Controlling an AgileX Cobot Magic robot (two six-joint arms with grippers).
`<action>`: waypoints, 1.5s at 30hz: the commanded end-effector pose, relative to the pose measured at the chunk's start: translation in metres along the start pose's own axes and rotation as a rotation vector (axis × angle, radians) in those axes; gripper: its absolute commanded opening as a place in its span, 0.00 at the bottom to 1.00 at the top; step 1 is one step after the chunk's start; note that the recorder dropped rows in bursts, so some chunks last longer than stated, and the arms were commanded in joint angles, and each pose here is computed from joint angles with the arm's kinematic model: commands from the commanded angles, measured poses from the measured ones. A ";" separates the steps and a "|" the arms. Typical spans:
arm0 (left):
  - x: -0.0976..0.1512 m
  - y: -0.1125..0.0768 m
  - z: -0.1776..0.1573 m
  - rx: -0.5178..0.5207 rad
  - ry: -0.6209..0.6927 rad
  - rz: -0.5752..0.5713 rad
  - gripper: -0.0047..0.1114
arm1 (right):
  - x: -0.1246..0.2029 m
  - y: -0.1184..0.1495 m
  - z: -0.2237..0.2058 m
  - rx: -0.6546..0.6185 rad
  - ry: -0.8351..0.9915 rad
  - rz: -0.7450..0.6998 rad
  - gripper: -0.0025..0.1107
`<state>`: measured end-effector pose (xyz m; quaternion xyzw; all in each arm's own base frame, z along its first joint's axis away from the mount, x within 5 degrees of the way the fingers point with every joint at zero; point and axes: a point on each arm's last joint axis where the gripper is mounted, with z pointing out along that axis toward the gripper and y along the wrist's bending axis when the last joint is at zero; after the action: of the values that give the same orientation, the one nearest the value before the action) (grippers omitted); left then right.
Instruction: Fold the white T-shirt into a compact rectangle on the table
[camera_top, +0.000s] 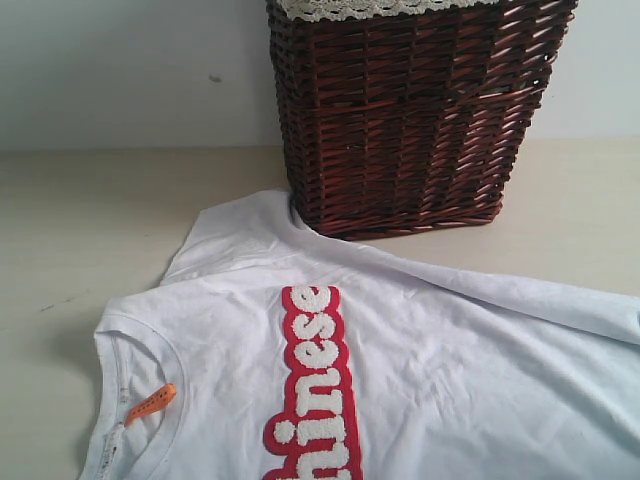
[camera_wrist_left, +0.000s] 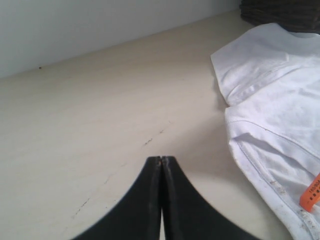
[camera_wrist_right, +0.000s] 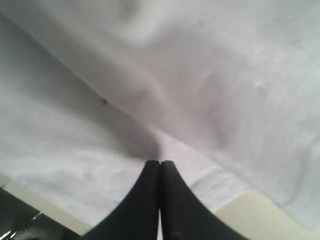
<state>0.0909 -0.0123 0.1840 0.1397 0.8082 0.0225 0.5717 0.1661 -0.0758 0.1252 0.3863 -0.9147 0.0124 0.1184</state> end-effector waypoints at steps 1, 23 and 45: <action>0.001 0.000 0.000 -0.006 -0.001 0.001 0.04 | 0.006 -0.003 0.004 0.026 -0.033 0.052 0.02; 0.001 0.000 0.000 -0.006 -0.001 0.001 0.04 | 0.027 0.027 0.022 -0.036 0.011 0.024 0.02; 0.001 0.000 0.000 -0.006 -0.001 0.001 0.04 | 0.006 -0.017 -0.081 0.572 -0.816 0.697 0.53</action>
<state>0.0909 -0.0123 0.1840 0.1397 0.8082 0.0225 0.5717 0.1740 -0.0749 0.1995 0.2156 -0.9254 0.1625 -0.2661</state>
